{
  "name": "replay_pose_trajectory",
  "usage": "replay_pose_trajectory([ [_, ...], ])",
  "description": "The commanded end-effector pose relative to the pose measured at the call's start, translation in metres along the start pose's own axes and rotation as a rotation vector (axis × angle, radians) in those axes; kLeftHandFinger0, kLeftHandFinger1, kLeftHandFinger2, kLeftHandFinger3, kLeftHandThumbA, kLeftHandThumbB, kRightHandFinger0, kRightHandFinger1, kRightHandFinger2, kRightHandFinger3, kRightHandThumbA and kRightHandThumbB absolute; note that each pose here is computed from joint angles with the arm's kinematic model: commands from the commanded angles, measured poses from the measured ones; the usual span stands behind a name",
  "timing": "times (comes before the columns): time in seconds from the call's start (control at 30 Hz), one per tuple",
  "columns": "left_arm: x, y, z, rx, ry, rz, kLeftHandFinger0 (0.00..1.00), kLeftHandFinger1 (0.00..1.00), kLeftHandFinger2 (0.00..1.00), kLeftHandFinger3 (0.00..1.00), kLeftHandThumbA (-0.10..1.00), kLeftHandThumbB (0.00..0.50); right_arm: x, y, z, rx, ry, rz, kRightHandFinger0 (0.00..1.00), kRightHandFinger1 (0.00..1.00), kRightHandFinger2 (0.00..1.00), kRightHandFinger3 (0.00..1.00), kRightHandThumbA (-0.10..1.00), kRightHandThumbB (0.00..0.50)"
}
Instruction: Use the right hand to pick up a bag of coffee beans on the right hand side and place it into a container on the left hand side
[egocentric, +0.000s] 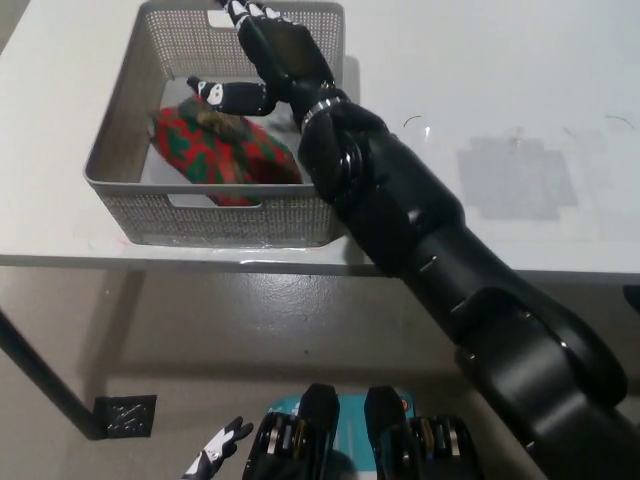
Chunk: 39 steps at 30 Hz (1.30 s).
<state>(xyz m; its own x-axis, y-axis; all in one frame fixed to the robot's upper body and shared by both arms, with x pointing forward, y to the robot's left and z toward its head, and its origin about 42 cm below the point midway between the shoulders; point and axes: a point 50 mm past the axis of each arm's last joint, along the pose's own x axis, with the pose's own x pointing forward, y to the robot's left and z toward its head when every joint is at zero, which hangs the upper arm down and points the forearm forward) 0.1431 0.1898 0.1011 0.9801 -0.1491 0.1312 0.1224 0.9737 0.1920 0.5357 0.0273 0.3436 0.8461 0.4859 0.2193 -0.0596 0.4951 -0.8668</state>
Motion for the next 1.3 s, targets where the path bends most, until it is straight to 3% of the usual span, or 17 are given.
replay_pose_trajectory([
  [0.0, -0.005, -0.004, 0.006, -0.005, -0.021, -0.017, 1.00, 1.00, 1.00, 1.00, 1.00, 0.469, 0.007, -0.028, 0.009, 0.005, -0.021, 0.052, 1.00, 1.00, 1.00, 1.00, 1.00, 0.500],
  [0.1, -0.007, -0.007, 0.004, -0.009, -0.022, -0.020, 1.00, 1.00, 1.00, 1.00, 1.00, 0.476, 0.000, -0.033, 0.004, 0.026, -0.042, 0.046, 1.00, 1.00, 1.00, 1.00, 1.00, 0.500],
  [0.17, -0.010, -0.010, 0.001, -0.010, -0.017, -0.022, 1.00, 1.00, 1.00, 1.00, 1.00, 0.477, -0.009, -0.041, 0.004, 0.049, -0.087, 0.009, 1.00, 1.00, 1.00, 1.00, 1.00, 0.449],
  [0.4, -0.011, -0.006, -0.006, -0.010, -0.006, 0.000, 1.00, 1.00, 1.00, 1.00, 1.00, 0.464, -0.055, -0.113, 0.036, 0.169, -0.291, -0.213, 1.00, 1.00, 1.00, 1.00, 1.00, 0.415],
  [0.5, -0.012, -0.001, -0.006, -0.008, 0.019, 0.019, 1.00, 1.00, 1.00, 1.00, 1.00, 0.467, -0.093, -0.143, 0.034, 0.300, -0.357, -0.300, 1.00, 1.00, 1.00, 1.00, 1.00, 0.354],
  [0.57, -0.014, 0.004, -0.005, -0.008, 0.030, 0.033, 1.00, 1.00, 1.00, 1.00, 1.00, 0.469, -0.118, -0.150, 0.030, 0.367, -0.384, -0.339, 1.00, 1.00, 1.00, 1.00, 1.00, 0.390],
  [0.63, -0.014, 0.007, -0.006, -0.008, 0.033, 0.043, 1.00, 1.00, 1.00, 1.00, 1.00, 0.470, -0.143, -0.153, 0.024, 0.381, -0.388, -0.371, 1.00, 1.00, 1.00, 1.00, 1.00, 0.392],
  [0.8, -0.015, 0.010, -0.008, -0.008, 0.025, 0.045, 1.00, 1.00, 1.00, 1.00, 1.00, 0.447, -0.198, -0.150, 0.007, 0.429, -0.378, -0.441, 1.00, 1.00, 1.00, 1.00, 1.00, 0.422],
  [0.97, -0.012, 0.014, -0.009, -0.003, 0.035, 0.049, 1.00, 1.00, 1.00, 1.00, 1.00, 0.476, -0.245, -0.140, 0.004, 0.424, -0.394, -0.505, 1.00, 1.00, 1.00, 1.00, 1.00, 0.413],
  [1.07, -0.012, 0.016, -0.011, -0.005, 0.034, 0.057, 1.00, 1.00, 1.00, 1.00, 1.00, 0.473, -0.271, -0.132, 0.006, 0.461, -0.404, -0.534, 1.00, 1.00, 1.00, 1.00, 1.00, 0.434],
  [1.27, -0.006, 0.023, -0.017, 0.029, 0.025, 0.081, 1.00, 1.00, 1.00, 1.00, 1.00, 0.472, -0.331, -0.096, 0.004, 0.514, -0.388, -0.573, 1.00, 1.00, 1.00, 1.00, 1.00, 0.363],
])
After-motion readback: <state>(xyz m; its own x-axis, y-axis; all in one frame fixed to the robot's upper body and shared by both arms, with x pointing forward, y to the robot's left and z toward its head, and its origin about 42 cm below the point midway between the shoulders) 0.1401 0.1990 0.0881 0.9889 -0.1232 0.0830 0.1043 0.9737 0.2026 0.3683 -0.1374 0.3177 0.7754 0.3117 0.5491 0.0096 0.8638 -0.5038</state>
